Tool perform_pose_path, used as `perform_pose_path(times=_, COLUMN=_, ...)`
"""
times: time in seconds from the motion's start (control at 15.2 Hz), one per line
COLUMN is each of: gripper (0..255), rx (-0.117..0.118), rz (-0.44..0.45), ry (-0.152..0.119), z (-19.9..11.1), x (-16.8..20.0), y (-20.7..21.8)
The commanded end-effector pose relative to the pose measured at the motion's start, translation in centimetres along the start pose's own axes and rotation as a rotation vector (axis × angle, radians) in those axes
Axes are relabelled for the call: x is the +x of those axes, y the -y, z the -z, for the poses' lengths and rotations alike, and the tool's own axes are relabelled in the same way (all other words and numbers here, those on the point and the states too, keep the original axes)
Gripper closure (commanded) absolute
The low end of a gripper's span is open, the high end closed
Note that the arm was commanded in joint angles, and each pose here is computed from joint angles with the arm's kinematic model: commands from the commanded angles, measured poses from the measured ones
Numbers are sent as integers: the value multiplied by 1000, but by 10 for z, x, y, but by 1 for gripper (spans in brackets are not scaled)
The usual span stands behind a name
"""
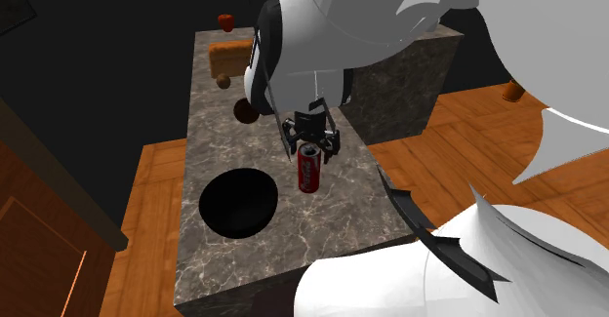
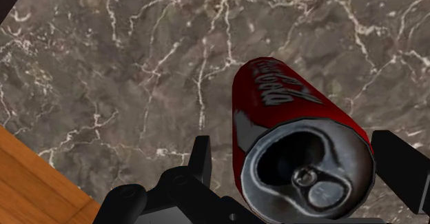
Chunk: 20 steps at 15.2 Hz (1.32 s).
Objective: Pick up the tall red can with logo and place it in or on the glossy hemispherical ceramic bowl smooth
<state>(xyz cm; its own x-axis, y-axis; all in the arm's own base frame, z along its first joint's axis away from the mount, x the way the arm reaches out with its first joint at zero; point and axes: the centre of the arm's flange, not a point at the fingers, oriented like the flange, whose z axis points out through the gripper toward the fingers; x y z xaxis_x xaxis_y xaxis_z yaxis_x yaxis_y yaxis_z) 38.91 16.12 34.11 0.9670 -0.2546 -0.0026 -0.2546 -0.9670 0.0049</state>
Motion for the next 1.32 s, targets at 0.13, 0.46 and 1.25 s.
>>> perform_pose_path(times=0.13, gripper=255, rx=0, rz=0, ry=0, z=0, x=0, y=0)
perform_pose_path(times=0.46, gripper=255, rx=0, rz=0, ry=0, z=0, x=0, y=0)
perform_pose_path(times=1.25, gripper=255, rx=0, rz=0, ry=0, z=53, x=0, y=0)
